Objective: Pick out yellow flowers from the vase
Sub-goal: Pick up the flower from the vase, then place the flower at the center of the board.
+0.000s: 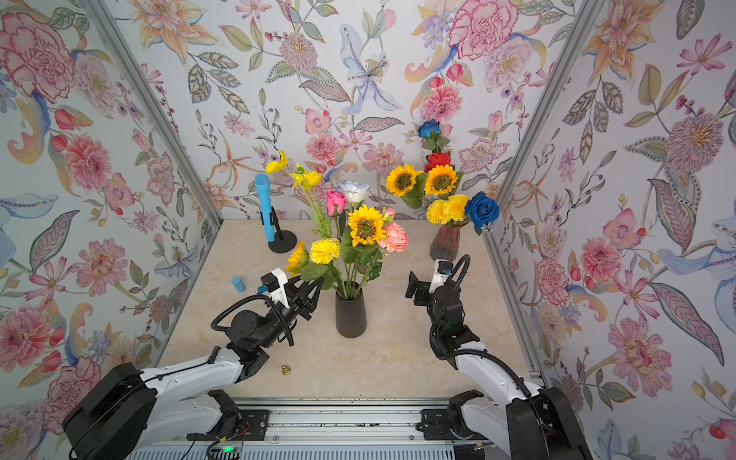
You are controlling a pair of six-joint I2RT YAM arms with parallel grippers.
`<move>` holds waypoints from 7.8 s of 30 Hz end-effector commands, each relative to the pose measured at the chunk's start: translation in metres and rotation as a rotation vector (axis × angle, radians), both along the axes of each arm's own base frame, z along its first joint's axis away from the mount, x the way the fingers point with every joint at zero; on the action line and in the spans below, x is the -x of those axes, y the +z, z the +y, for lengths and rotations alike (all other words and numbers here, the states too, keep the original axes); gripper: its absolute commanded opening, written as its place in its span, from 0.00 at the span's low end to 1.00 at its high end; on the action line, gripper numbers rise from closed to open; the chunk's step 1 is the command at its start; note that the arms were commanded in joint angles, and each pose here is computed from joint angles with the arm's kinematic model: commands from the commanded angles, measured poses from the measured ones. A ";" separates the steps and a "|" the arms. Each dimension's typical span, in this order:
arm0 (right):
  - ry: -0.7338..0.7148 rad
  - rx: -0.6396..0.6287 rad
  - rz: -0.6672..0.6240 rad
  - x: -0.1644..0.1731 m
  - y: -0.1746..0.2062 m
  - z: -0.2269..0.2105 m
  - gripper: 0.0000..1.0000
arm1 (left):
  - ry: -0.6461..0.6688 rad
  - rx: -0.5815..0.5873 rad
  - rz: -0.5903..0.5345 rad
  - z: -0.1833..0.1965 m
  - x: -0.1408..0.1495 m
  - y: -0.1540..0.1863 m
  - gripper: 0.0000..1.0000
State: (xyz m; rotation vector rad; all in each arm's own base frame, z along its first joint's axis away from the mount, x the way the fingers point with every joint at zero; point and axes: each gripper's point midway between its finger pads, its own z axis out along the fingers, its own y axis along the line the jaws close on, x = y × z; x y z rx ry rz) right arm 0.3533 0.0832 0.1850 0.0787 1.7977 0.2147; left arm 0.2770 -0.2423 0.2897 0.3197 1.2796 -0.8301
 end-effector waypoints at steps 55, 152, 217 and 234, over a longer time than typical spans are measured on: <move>-0.018 0.000 -0.057 -0.002 0.020 -0.001 1.00 | 0.134 -0.152 -0.194 0.017 0.010 0.136 0.00; -0.009 0.001 -0.040 -0.001 0.022 0.001 1.00 | 0.317 -0.459 0.581 0.083 -0.065 -0.053 0.00; 0.745 -0.188 0.119 -0.052 -0.011 0.148 0.71 | -0.430 0.127 0.619 -0.061 -0.215 -0.054 0.00; 0.829 -0.223 0.153 -0.053 -0.031 0.180 0.60 | -0.535 0.174 0.623 -0.090 -0.200 -0.049 0.00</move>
